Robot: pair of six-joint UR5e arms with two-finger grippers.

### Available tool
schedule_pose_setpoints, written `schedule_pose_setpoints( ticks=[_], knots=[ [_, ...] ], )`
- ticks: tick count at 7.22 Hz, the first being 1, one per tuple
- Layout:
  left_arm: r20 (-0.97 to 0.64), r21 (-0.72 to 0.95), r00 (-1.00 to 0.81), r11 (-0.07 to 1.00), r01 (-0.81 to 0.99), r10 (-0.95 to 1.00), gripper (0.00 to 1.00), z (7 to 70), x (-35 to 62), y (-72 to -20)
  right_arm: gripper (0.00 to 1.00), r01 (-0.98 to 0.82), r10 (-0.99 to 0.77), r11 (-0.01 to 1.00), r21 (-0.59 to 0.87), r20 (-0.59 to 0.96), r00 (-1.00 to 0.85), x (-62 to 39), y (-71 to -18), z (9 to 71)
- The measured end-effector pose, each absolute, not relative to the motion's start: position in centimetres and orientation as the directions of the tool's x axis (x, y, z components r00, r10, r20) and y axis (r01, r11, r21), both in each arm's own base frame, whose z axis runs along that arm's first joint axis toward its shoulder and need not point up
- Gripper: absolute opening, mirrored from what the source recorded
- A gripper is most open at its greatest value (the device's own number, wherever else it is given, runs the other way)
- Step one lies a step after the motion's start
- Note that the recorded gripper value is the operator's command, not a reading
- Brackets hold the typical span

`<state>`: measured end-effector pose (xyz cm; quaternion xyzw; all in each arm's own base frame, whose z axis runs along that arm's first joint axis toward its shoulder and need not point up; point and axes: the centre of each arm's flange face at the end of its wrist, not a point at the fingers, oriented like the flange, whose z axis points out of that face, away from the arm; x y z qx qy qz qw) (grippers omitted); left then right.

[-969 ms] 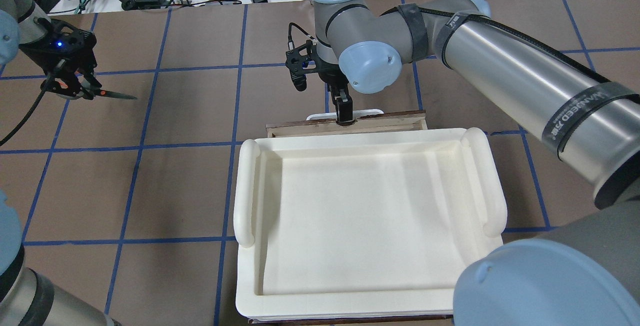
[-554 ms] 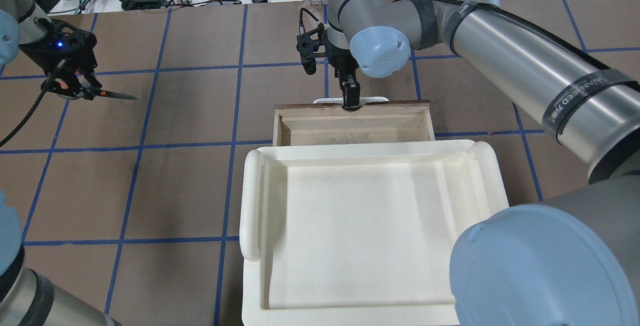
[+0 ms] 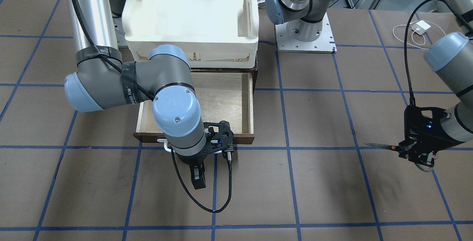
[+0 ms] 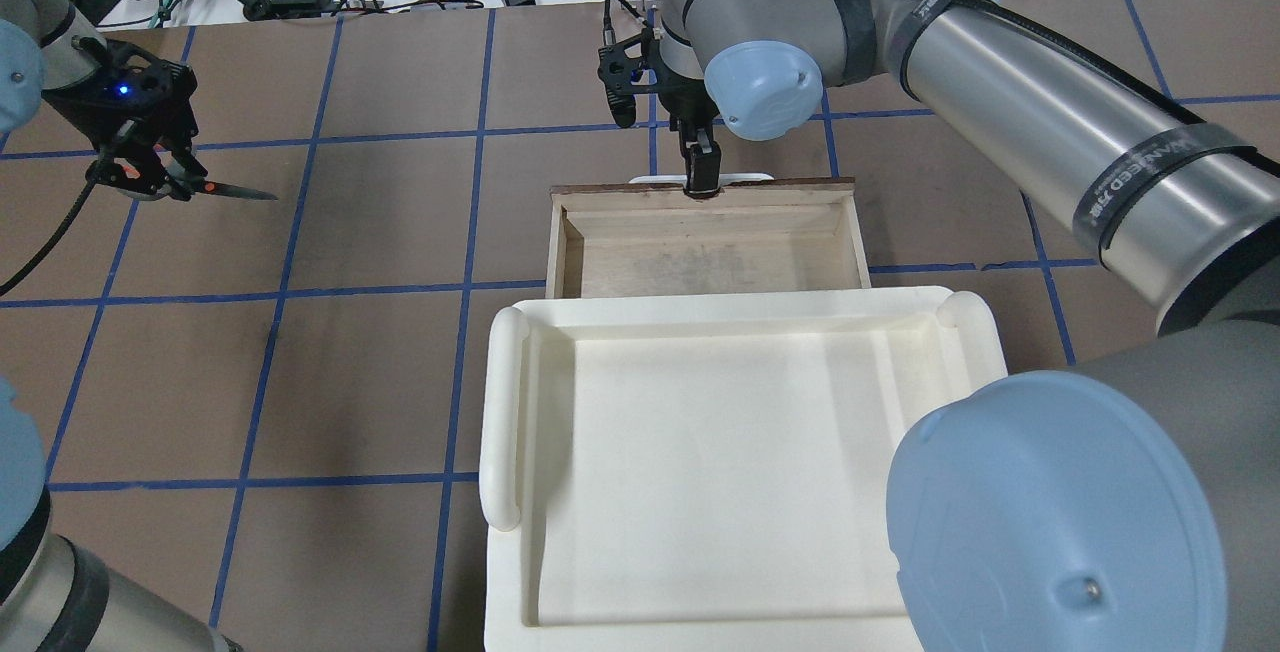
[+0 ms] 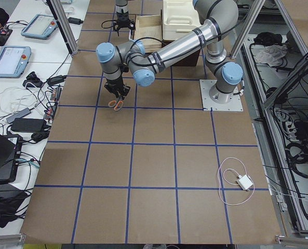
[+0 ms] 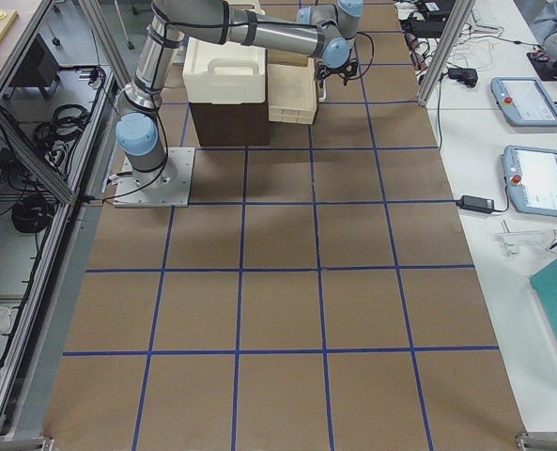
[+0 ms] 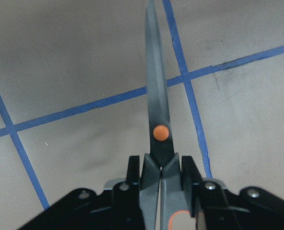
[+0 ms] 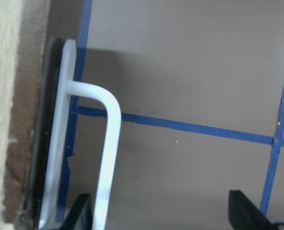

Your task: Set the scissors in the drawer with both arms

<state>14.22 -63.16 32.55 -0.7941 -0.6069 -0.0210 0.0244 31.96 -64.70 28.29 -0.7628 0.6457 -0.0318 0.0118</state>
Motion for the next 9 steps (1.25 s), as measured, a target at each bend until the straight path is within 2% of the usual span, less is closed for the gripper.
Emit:
schedule_pose_setpoints(
  ticks=[4, 6, 9],
  knots=[
    [0.064, -0.013, 0.265, -0.264, 0.964, 0.962, 0.0, 32.5, 13.8, -63.2, 1.0, -0.984, -0.985, -0.166, -0.065, 0.053, 0.162, 32.1, -65.1, 28.7],
    [0.063, -0.005, 0.278, -0.278, 0.961, 0.959, 0.0, 32.9, 12.4, -63.4, 1.0, -0.986, -0.99, -0.142, -0.083, 0.015, 0.141, 31.8, -64.2, 30.0],
    [0.05, -0.005, 0.281, -0.281, 0.96, 0.958, 0.0, 33.7, 10.2, -63.5, 1.0, -0.986, -0.997, -0.077, -0.146, 0.023, 0.074, 29.4, -62.3, 37.1]
  ],
)
